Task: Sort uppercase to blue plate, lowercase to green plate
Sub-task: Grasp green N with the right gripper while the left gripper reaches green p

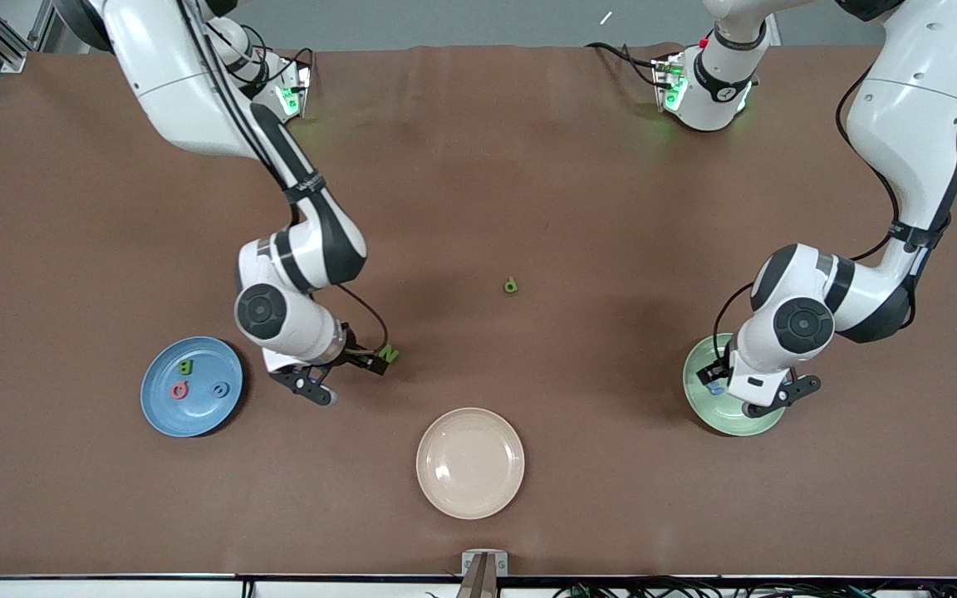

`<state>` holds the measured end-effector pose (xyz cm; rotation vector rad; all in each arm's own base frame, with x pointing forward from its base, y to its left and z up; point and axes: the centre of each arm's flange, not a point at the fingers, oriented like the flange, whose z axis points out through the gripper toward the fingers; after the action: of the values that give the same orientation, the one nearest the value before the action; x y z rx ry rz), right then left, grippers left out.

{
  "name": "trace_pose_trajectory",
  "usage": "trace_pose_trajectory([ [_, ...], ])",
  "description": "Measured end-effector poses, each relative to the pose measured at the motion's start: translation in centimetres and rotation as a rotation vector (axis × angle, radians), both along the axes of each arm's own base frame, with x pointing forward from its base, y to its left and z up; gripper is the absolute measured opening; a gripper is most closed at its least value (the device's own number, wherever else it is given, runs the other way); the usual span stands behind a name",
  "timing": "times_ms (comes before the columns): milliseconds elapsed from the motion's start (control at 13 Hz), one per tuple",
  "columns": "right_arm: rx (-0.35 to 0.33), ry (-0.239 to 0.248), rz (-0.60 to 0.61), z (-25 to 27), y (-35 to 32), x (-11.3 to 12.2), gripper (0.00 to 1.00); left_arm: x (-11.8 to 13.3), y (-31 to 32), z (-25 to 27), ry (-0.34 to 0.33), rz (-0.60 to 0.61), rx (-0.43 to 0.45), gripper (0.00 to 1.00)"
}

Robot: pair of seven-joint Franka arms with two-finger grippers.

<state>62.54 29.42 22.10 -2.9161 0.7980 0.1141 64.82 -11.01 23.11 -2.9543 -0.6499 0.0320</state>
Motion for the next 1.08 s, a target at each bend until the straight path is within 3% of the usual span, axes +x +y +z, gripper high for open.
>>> trace_pose_trajectory([
  [77, 0.001, -0.009, -0.03, -0.8, 1.2, -0.5, 1.0, -0.2, -1.7, 0.9, -0.005, 0.017, -0.025, 1.0],
  [386, -0.003, -0.024, -0.048, -3.8, 3.0, -1.6, 0.99, -3.0, -10.3, 2.8, -0.002, 0.016, -0.094, 0.98],
  [463, -0.006, -0.022, -0.047, -4.1, 2.9, -1.7, 0.96, -3.8, -12.1, 2.9, 0.002, 0.011, -0.104, 0.97],
  [540, -0.01, -0.023, -0.045, -4.1, 2.8, -1.6, 0.89, -4.7, -14.0, 3.0, 0.004, 0.015, -0.109, 0.91],
  [617, -0.016, -0.024, -0.041, -4.2, 2.7, -1.6, 0.89, -5.9, -16.4, 2.9, 0.004, 0.025, -0.11, 0.91],
  [1003, -0.033, -0.027, -0.035, -4.1, 2.1, -1.4, 0.34, -12.6, -28.4, 1.3, -0.015, -0.004, -0.101, 0.82],
  [1080, -0.034, -0.027, -0.034, -4.1, 2.1, -1.4, 0.34, -13.1, -29.5, 1.0, -0.014, -0.02, -0.111, 0.82],
])
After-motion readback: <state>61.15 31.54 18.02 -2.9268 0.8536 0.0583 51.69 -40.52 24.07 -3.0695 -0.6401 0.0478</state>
